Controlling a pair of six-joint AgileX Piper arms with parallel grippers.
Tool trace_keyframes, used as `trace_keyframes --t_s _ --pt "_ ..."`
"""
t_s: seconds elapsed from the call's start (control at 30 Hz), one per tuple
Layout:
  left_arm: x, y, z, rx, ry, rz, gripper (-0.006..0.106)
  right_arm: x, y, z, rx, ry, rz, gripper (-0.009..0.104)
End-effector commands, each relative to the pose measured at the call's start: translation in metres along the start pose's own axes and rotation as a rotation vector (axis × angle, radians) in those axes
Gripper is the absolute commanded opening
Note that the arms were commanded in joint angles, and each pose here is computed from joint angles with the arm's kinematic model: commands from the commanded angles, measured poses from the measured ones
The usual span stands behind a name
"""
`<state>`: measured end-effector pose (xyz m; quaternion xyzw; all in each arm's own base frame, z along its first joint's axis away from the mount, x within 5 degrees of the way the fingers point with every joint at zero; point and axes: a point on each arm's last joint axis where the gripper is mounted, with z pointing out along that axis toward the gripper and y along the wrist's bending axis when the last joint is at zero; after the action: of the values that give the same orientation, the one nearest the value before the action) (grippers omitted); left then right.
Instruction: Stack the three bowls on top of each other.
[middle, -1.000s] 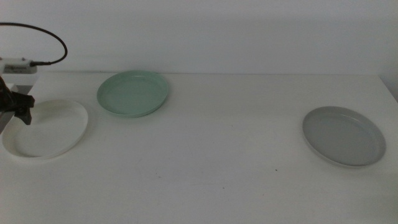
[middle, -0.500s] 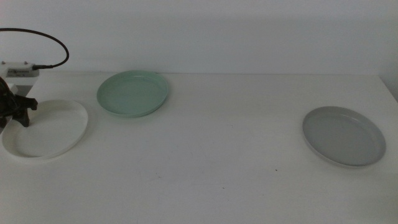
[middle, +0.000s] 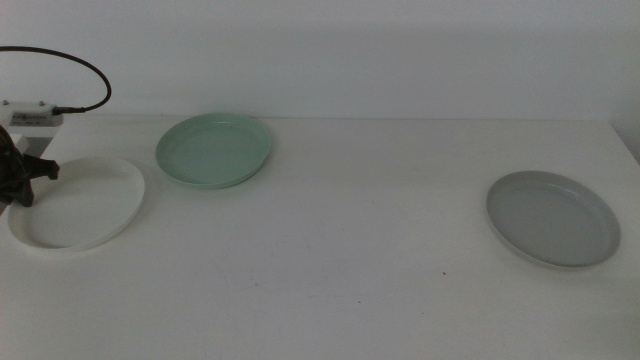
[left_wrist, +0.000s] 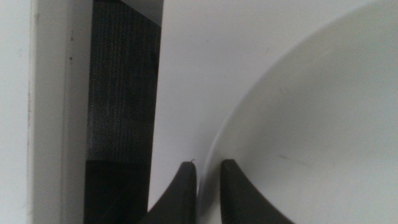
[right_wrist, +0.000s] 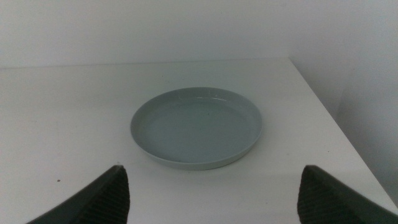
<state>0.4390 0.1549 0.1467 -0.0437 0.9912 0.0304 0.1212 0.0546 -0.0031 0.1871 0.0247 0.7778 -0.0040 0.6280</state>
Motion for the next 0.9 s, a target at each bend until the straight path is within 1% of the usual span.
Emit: trace_keyframes --t_s 0.0,0.1,0.17,0.33,0.53,0.7,0.8,0.87 --pt "0.002 0.004 0.001 -0.011 0.016 0.015 0.009 0.000 0.000 0.000 0.005 -0.011 -0.009 0.087" --pt "0.003 0.005 0.001 -0.015 0.025 0.061 0.003 0.000 0.000 0.000 0.005 -0.011 -0.009 0.087" --pt "0.002 0.006 -0.004 -0.011 0.017 0.070 -0.001 0.000 0.000 0.000 0.005 -0.011 -0.009 0.087" --pt "0.002 0.005 -0.025 -0.014 0.008 0.075 -0.001 0.000 0.000 0.000 0.005 -0.011 -0.009 0.087" --pt "0.006 -0.001 -0.073 0.030 0.005 0.055 -0.001 0.000 0.000 0.000 0.005 -0.011 -0.009 0.087" --pt "0.009 -0.016 -0.118 0.160 -0.058 -0.006 -0.001 0.000 0.000 0.000 0.005 -0.011 -0.009 0.087" --pt "0.009 -0.030 -0.139 0.274 -0.097 -0.039 -0.001 0.000 0.000 0.000 0.005 -0.011 -0.009 0.087" --pt "0.010 -0.044 -0.145 0.343 -0.083 -0.040 -0.001 0.000 0.000 0.000 0.005 -0.011 -0.009 0.087"
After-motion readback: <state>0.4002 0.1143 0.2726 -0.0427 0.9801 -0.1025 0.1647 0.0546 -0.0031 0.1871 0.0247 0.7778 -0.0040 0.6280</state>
